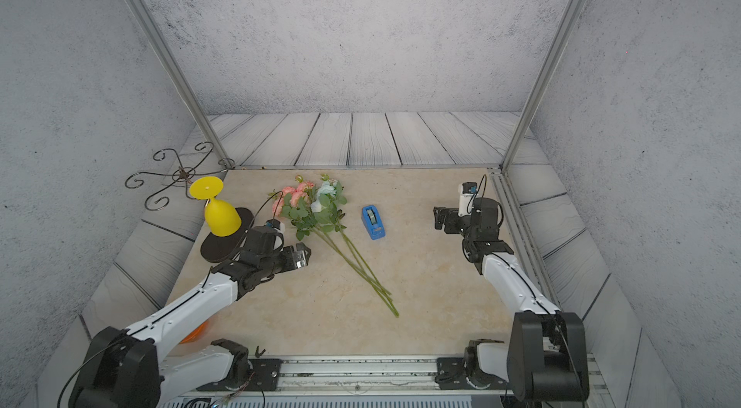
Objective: Wrap bouquets with tape
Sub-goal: Gather the flowers at the center of the board.
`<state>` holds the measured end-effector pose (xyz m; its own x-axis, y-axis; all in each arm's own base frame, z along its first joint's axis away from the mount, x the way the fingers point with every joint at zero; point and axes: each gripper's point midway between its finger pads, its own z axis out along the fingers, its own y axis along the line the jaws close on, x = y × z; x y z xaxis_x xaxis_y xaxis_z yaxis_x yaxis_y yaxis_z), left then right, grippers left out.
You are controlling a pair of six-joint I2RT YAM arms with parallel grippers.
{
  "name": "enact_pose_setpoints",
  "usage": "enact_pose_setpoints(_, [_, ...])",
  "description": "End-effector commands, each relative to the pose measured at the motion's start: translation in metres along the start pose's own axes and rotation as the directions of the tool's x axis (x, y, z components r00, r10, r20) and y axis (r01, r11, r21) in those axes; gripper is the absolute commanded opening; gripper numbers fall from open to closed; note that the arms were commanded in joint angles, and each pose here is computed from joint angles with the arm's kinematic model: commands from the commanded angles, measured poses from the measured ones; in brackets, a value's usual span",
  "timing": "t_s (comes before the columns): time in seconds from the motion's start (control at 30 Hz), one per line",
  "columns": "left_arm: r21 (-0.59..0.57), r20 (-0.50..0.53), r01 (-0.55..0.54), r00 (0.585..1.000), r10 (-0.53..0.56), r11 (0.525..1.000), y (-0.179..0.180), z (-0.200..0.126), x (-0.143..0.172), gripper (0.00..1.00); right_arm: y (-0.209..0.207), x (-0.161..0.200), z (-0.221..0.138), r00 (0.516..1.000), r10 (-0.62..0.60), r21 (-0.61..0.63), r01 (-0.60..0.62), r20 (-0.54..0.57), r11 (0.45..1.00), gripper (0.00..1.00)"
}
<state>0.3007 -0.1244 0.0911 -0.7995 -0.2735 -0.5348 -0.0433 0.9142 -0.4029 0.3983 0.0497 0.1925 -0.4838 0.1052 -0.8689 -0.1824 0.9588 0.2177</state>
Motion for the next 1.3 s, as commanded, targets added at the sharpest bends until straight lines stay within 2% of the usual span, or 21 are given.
enact_pose_setpoints(0.0, [0.058,-0.005,0.159,0.987,-0.159,0.986,-0.032,0.007,-0.023,0.97,0.022,0.001,0.003,0.997,0.015,-0.092,-0.022,-0.077,0.996,0.99])
enact_pose_setpoints(0.1, [0.007,-0.047,0.168,0.985,-0.168,0.986,-0.048,0.010,-0.026,0.93,0.053,0.001,0.003,0.990,-0.084,-0.142,0.068,-0.109,0.988,0.99])
enact_pose_setpoints(0.2, [-0.019,-0.074,0.260,0.963,-0.261,0.965,-0.055,0.011,-0.027,0.86,0.092,0.008,0.003,0.970,-0.191,-0.210,0.158,-0.152,0.965,0.99])
enact_pose_setpoints(0.27, [-0.058,-0.088,0.320,0.942,-0.324,0.946,-0.052,0.010,-0.024,0.84,0.121,0.018,0.001,0.934,-0.296,-0.255,0.242,-0.201,0.936,0.99])
enact_pose_setpoints(0.33, [-0.069,-0.078,0.332,0.938,-0.337,0.941,-0.053,0.005,-0.025,0.83,0.151,0.030,-0.004,0.880,-0.412,-0.320,0.330,-0.238,0.888,0.99])
enact_pose_setpoints(0.4, [-0.078,-0.072,0.334,0.938,-0.339,0.939,-0.052,-0.001,-0.027,0.82,0.168,0.035,-0.005,0.875,-0.419,-0.370,0.316,-0.243,0.873,0.99])
enact_pose_setpoints(0.47, [-0.096,-0.081,0.331,0.937,-0.339,0.939,-0.049,-0.004,-0.024,0.80,0.166,0.038,0.005,0.890,-0.375,-0.350,0.276,-0.258,0.895,0.99])
enact_pose_setpoints(0.53, [-0.119,-0.095,0.326,0.937,-0.337,0.938,-0.046,-0.004,-0.019,0.78,0.173,0.046,0.015,0.875,-0.392,-0.394,0.265,-0.286,0.880,0.99])
enact_pose_setpoints(0.63, [-0.151,-0.098,0.332,0.932,-0.348,0.931,-0.039,-0.002,-0.014,0.77,0.188,0.059,0.025,0.844,-0.368,-0.442,0.179,-0.390,0.879,0.99])
enact_pose_setpoints(0.8, [-0.155,-0.114,0.326,0.932,-0.345,0.932,-0.040,0.007,-0.013,0.71,0.226,0.092,0.030,0.782,-0.495,-0.522,0.262,-0.378,0.812,0.99])
enact_pose_setpoints(0.93, [-0.181,-0.184,0.279,0.932,-0.311,0.943,-0.042,0.019,-0.007,0.65,0.248,0.113,0.039,0.740,-0.533,-0.559,0.258,-0.410,0.788,0.99])
enact_pose_setpoints(1.07, [-0.197,-0.180,0.291,0.928,-0.327,0.936,-0.039,0.022,-0.010,0.63,0.276,0.135,0.048,0.697,-0.592,-0.606,0.280,-0.405,0.745,0.99])
enact_pose_setpoints(1.27, [-0.223,-0.196,0.274,0.927,-0.318,0.936,-0.026,0.022,-0.009,0.66,0.285,0.163,0.083,0.672,-0.585,-0.587,0.269,-0.454,0.764,0.99])
